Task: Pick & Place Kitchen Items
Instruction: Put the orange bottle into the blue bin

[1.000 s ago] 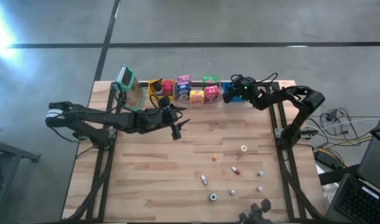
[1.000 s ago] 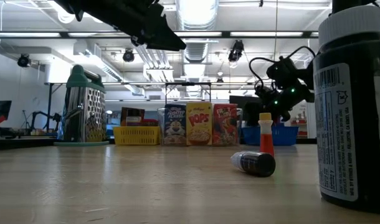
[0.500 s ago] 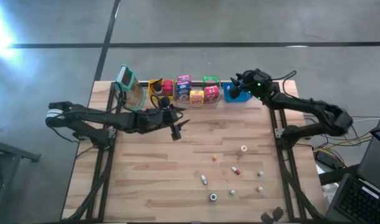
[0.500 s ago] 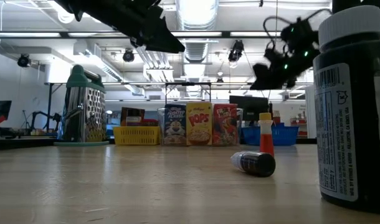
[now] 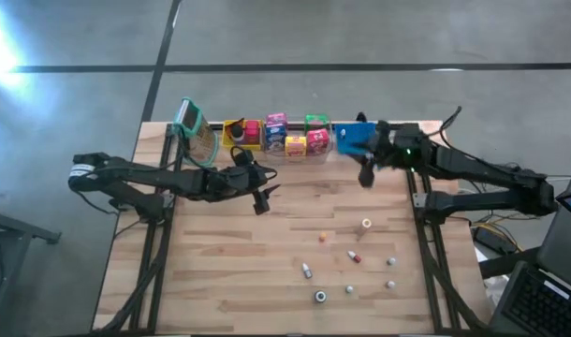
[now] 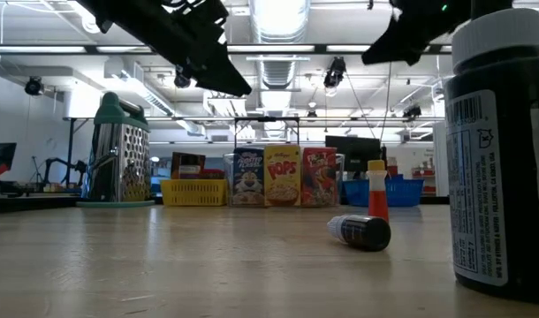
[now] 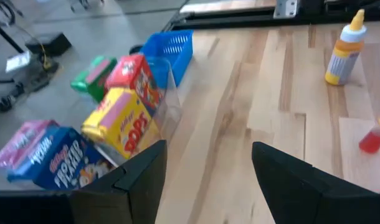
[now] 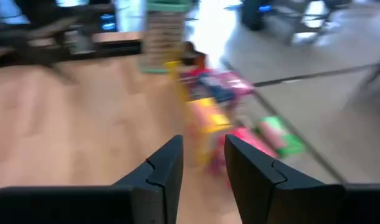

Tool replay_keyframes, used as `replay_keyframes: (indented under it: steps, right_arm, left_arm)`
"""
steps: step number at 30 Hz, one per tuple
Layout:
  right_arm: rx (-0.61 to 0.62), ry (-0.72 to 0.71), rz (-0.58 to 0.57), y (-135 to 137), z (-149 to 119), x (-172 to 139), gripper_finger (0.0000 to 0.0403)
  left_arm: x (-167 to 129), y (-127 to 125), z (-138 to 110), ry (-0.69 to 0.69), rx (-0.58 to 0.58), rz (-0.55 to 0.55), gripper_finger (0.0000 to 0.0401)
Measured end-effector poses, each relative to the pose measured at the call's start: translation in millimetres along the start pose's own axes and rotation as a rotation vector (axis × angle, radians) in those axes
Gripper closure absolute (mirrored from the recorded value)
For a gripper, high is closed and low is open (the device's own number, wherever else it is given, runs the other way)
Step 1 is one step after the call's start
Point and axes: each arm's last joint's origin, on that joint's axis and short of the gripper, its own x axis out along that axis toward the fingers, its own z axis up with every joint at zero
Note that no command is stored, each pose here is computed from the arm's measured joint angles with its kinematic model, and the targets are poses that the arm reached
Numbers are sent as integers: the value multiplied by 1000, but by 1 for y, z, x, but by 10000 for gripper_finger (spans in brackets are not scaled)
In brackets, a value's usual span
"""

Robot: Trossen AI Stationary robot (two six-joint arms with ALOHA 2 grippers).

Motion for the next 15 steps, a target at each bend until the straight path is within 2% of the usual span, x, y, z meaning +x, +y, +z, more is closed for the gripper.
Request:
replay_keyframes:
  steps: [5, 10, 15]
  right_arm:
    - [3, 18, 131, 35, 0, -14, 303]
    - [-51, 24, 127, 63, -1, -17, 307]
    - [-83, 44, 174, 86, 11, -9, 297]
  left_arm:
    - [0, 0, -3, 32, -29, -1, 160]
    - [0, 0, -5, 49, -38, -1, 160]
    - [0, 0, -6, 52, -36, -1, 160]
